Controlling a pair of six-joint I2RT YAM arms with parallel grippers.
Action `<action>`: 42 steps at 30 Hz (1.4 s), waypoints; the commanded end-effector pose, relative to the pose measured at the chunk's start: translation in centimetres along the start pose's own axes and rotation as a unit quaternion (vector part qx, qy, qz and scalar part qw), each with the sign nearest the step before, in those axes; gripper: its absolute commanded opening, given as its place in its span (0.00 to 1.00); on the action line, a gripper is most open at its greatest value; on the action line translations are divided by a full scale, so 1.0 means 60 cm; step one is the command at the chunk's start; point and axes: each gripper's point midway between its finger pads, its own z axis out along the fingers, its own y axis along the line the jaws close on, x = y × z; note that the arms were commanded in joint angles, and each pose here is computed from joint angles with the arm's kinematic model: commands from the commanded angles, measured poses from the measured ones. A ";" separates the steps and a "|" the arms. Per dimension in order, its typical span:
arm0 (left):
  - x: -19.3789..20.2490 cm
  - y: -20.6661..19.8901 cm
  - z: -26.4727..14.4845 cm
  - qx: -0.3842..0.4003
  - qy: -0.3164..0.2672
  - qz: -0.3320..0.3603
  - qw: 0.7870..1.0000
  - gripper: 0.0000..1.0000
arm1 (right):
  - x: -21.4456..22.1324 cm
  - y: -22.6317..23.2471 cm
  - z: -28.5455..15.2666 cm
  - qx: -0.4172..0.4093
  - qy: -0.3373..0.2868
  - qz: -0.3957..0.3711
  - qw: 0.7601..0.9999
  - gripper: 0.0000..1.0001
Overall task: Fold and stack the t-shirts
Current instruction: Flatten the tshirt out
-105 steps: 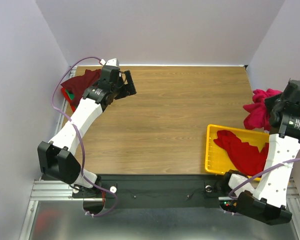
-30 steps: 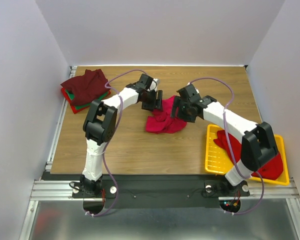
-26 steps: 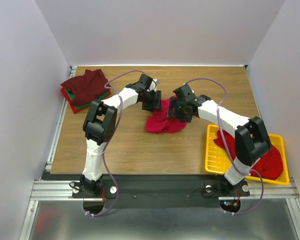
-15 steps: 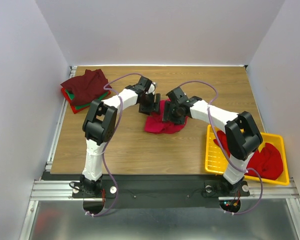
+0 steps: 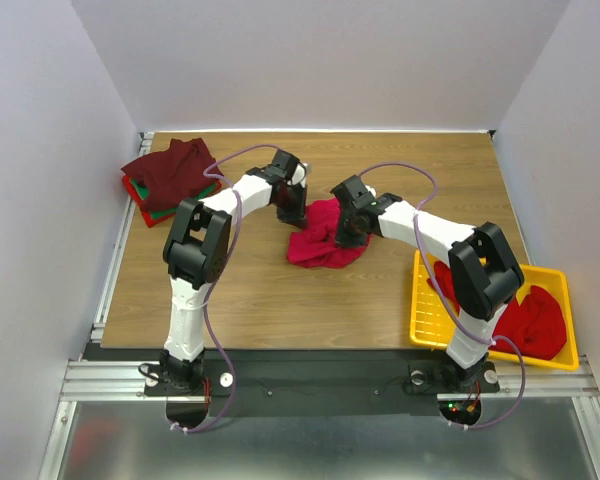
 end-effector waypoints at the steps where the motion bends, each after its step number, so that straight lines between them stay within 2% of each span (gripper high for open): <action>1: -0.112 0.030 -0.131 -0.006 -0.094 -0.039 0.995 0.00 | -0.067 0.007 -0.080 0.007 -0.084 0.014 0.996 0.00; 3: -0.143 0.047 -0.179 -0.010 -0.123 -0.060 0.991 0.00 | -0.094 -0.011 -0.117 0.030 -0.123 0.019 0.992 0.00; 4: -0.178 0.058 -0.233 -0.010 -0.163 -0.076 0.984 0.00 | -0.114 -0.026 -0.156 0.041 -0.148 0.027 0.988 0.00; 5: -0.192 0.061 -0.258 -0.009 -0.179 -0.080 0.980 0.00 | -0.119 -0.027 -0.175 0.037 -0.154 0.028 0.987 0.00; 10: -0.234 0.048 -0.382 0.006 -0.239 -0.089 0.967 0.00 | -0.167 -0.091 -0.286 0.110 -0.222 0.023 0.968 0.00; 12: -0.236 0.056 -0.406 0.000 -0.254 -0.105 0.962 0.00 | -0.189 -0.115 -0.319 0.136 -0.252 0.026 0.958 0.00; 15: -0.230 0.077 -0.426 -0.013 -0.277 -0.133 0.951 0.00 | -0.205 -0.170 -0.318 0.181 -0.256 0.036 0.949 0.02; 16: -0.213 0.092 -0.413 -0.025 -0.269 -0.146 0.952 0.00 | -0.212 -0.195 -0.310 0.197 -0.250 0.047 0.947 0.09; 17: -0.208 0.111 -0.410 -0.041 -0.269 -0.158 0.949 0.19 | -0.212 -0.207 -0.292 0.211 -0.238 0.046 0.947 0.28; 18: -0.202 0.120 -0.403 -0.052 -0.265 -0.162 0.949 0.36 | -0.210 -0.215 -0.278 0.221 -0.227 0.042 0.948 0.42; 19: -0.196 0.128 -0.397 -0.063 -0.262 -0.163 0.949 0.70 | -0.206 -0.218 -0.264 0.226 -0.216 0.035 0.949 0.56; 20: -0.188 0.137 -0.390 -0.075 -0.258 -0.165 0.949 0.93 | -0.199 -0.210 -0.250 0.216 -0.197 0.027 0.956 0.70; 21: -0.181 0.139 -0.386 -0.081 -0.253 -0.162 0.950 0.96 | -0.193 -0.205 -0.231 0.212 -0.179 0.025 0.960 0.73; 25: -0.174 0.122 -0.377 -0.090 -0.253 -0.137 0.954 0.96 | -0.163 -0.172 -0.201 0.150 -0.144 0.037 0.977 0.74; 29: -0.143 0.088 -0.318 -0.073 -0.211 -0.102 0.969 0.96 | -0.134 -0.142 -0.166 0.080 -0.118 0.034 0.989 0.74; 32: -0.109 0.047 -0.260 -0.058 -0.158 -0.051 0.984 0.94 | -0.123 -0.135 -0.155 0.070 -0.106 0.029 0.992 0.72; 36: -0.068 0.011 -0.204 -0.051 -0.108 -0.008 0.993 0.94 | -0.091 -0.125 -0.134 0.050 -0.069 0.013 0.996 0.71; 42: -0.065 0.038 -0.147 -0.097 -0.085 0.008 0.992 0.94 | -0.042 -0.134 -0.090 0.063 -0.030 -0.004 0.998 0.68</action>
